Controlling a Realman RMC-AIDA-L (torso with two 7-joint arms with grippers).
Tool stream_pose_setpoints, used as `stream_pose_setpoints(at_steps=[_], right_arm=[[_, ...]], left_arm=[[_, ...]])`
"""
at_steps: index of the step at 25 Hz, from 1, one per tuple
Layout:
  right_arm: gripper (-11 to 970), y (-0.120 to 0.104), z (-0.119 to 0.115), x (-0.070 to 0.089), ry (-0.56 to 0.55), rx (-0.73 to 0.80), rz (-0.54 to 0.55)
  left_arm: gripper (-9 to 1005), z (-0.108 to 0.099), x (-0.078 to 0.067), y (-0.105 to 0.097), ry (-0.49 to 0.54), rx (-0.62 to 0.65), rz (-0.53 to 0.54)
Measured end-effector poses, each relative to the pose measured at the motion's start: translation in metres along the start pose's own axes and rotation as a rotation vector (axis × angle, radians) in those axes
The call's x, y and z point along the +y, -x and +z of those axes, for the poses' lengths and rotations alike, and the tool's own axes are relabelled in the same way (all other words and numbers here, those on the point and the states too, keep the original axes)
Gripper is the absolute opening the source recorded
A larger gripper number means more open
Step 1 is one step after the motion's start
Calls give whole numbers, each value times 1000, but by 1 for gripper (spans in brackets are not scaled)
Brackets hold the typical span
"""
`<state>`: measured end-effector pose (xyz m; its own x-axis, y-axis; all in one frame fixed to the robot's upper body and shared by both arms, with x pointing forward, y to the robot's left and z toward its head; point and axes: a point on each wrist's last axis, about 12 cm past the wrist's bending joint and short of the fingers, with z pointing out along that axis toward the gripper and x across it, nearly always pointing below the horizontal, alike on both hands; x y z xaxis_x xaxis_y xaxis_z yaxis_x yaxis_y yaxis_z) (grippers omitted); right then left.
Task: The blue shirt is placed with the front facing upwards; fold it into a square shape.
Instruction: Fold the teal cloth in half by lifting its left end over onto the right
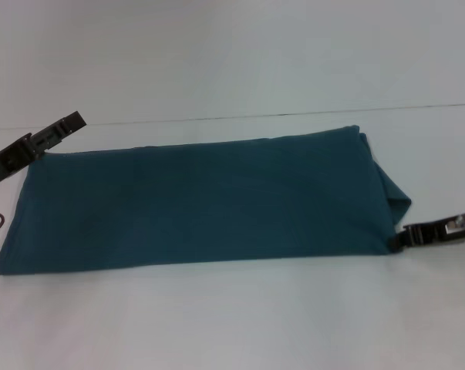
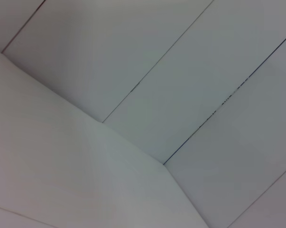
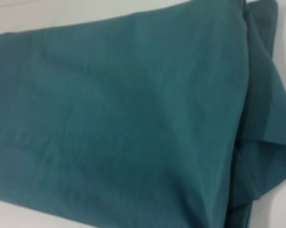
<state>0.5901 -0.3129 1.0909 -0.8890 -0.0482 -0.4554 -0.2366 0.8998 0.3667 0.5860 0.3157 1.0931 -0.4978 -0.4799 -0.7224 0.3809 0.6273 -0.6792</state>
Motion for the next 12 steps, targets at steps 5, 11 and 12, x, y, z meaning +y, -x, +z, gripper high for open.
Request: stream_pose_setpoints(at_steps=[5, 11, 12], right_arm=[[34, -14, 0, -3, 11, 30, 15], [35, -26, -6, -7, 5, 37, 29], [35, -26, -6, -8, 6, 36, 30]], left_arm=[[885, 0, 0, 0, -1, 0, 0], [885, 1, -1, -1, -1, -3, -2], [885, 1, -1, -1, 0, -3, -3]])
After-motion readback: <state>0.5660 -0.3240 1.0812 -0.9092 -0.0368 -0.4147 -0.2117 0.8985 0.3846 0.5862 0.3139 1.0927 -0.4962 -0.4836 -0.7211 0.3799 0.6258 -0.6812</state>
